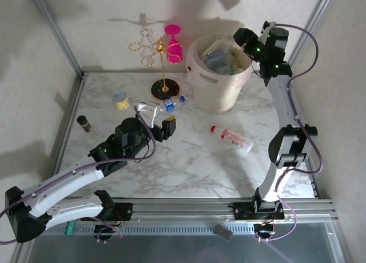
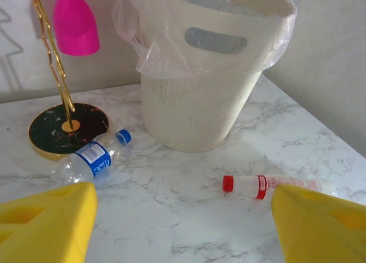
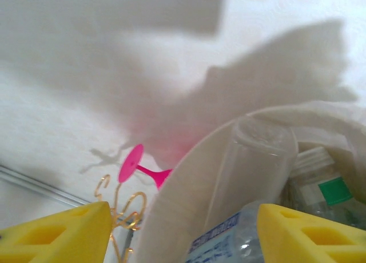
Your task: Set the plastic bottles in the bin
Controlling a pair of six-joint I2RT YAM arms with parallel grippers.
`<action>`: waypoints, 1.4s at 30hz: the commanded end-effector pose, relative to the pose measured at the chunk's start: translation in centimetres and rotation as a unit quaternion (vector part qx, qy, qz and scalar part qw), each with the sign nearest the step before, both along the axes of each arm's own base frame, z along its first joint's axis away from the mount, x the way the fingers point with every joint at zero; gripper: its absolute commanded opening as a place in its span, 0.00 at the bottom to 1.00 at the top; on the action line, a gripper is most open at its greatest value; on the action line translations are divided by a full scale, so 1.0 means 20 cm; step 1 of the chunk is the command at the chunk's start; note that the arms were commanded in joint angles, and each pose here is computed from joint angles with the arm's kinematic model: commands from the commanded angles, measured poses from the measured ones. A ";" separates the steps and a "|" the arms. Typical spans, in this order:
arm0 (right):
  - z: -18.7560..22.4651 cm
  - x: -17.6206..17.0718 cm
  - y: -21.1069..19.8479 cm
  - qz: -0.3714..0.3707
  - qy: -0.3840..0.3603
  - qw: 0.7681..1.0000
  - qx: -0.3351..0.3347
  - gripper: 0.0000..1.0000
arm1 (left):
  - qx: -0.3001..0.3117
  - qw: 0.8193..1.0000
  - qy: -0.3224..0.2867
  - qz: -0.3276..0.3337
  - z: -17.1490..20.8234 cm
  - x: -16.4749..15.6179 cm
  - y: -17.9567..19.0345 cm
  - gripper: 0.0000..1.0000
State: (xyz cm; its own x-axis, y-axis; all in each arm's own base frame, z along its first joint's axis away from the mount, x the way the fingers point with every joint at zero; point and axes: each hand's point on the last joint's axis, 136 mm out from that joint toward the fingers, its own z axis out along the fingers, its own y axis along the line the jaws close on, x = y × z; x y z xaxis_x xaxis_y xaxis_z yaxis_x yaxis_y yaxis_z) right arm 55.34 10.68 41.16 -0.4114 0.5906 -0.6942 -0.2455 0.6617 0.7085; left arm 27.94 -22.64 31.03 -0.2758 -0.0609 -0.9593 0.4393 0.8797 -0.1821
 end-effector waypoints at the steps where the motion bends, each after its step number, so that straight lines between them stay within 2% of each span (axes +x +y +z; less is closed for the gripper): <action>1: 0.09 -0.12 0.00 -0.004 -0.027 0.999 -0.026 0.61 | -0.016 1.000 -0.003 0.020 0.03 0.01 0.03 0.79; 6: 0.02 -0.31 -0.01 -0.017 -0.017 0.998 -0.061 0.49 | -0.024 0.999 0.014 0.031 0.06 0.02 0.02 0.78; 9: -0.05 -0.46 -0.02 -0.024 -0.010 0.998 -0.066 0.48 | -0.039 0.998 0.040 0.036 0.07 0.03 0.01 0.78; 14: -0.29 -0.67 -0.13 -0.084 0.067 0.993 -0.056 0.49 | -0.067 0.992 0.103 0.034 -0.03 0.04 -0.03 0.78; 17: -0.46 -0.79 -0.25 -0.158 0.136 0.978 -0.027 0.51 | -0.063 0.989 0.127 0.041 -0.11 0.05 -0.03 0.79; 19: -0.59 -0.88 -0.32 -0.207 0.193 0.959 0.008 0.51 | -0.054 0.987 0.139 0.052 -0.17 0.07 -0.02 0.80; 23: -0.85 -1.02 -0.33 -0.243 0.297 0.920 0.077 0.51 | -0.043 0.986 0.150 0.067 -0.24 0.10 -0.01 0.80; 25: -0.94 -1.06 -0.28 -0.233 0.325 0.910 0.106 0.52 | -0.035 0.985 0.151 0.071 -0.26 0.11 -0.01 0.80; 30: -1.18 -1.16 -0.22 -0.248 0.402 0.865 0.167 0.61 | -0.020 0.985 0.151 0.078 -0.28 0.13 0.01 0.80; 37: -1.35 -1.20 -0.14 -0.259 0.442 0.842 0.173 0.68 | -0.008 0.986 0.145 0.081 -0.28 0.12 0.03 0.81; 41: -1.44 -1.21 -0.08 -0.253 0.463 0.830 0.179 0.76 | 0.002 0.987 0.136 0.089 -0.28 0.12 0.06 0.81; 42: -1.46 -1.22 -0.08 -0.256 0.466 0.828 0.181 0.81 | 0.004 0.987 0.133 0.089 -0.28 0.12 0.06 0.81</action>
State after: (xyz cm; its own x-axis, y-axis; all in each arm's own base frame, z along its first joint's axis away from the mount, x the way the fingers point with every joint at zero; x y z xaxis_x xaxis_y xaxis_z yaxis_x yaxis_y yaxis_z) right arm 31.45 8.66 13.39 -0.3314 0.9435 -0.0016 0.7337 0.2588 0.6283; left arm 30.23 -22.73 25.42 -0.5267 -0.1427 -0.8380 0.2389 0.9212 -0.3071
